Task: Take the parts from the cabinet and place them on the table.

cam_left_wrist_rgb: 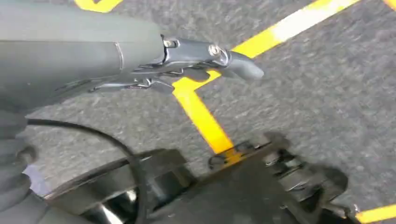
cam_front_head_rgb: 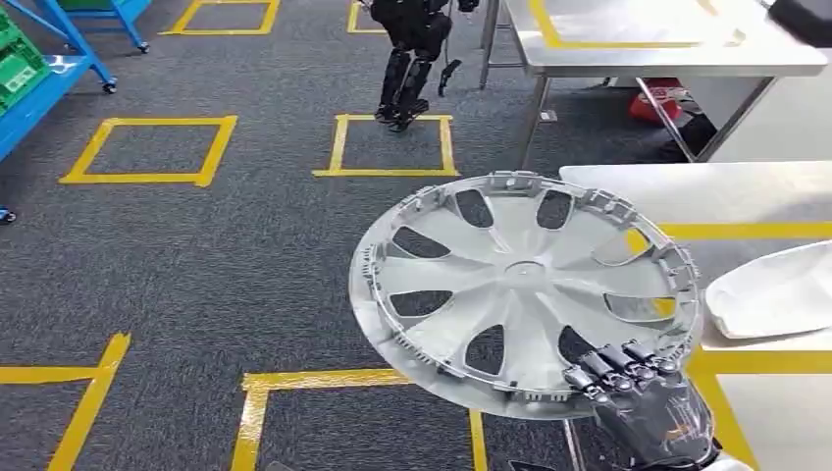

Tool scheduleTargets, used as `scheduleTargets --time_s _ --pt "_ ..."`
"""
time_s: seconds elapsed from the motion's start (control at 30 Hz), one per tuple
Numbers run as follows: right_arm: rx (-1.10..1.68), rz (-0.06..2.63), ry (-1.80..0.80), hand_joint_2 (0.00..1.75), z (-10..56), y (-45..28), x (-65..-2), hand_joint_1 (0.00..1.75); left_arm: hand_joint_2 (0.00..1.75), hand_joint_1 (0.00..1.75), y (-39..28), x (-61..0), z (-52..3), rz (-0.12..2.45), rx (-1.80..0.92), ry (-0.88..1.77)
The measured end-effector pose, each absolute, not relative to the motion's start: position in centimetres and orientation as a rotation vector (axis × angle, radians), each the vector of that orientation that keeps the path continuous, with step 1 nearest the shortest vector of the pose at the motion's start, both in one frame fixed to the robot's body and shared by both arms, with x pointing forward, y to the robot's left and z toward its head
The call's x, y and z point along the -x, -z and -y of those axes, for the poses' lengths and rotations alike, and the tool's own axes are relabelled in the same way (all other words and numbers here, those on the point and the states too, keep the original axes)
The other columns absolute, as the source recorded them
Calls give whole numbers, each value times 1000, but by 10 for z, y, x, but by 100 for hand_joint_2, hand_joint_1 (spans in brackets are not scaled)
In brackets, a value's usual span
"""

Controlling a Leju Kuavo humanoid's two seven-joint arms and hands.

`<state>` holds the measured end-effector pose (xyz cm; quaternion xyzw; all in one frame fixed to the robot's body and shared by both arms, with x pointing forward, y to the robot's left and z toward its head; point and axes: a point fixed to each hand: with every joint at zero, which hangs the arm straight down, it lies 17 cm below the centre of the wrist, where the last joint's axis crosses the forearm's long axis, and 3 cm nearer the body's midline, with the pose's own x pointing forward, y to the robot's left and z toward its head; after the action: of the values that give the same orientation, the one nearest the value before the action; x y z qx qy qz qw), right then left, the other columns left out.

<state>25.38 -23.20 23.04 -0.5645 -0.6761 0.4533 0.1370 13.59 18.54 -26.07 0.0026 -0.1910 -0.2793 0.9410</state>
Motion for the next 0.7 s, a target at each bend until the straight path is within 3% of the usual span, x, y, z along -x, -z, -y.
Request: scheduleTargets --time_s 0.7 --pt "1650 1944 -1288 175 235 -231 -260 175 175 0 265 -121 -188 281 2 612"
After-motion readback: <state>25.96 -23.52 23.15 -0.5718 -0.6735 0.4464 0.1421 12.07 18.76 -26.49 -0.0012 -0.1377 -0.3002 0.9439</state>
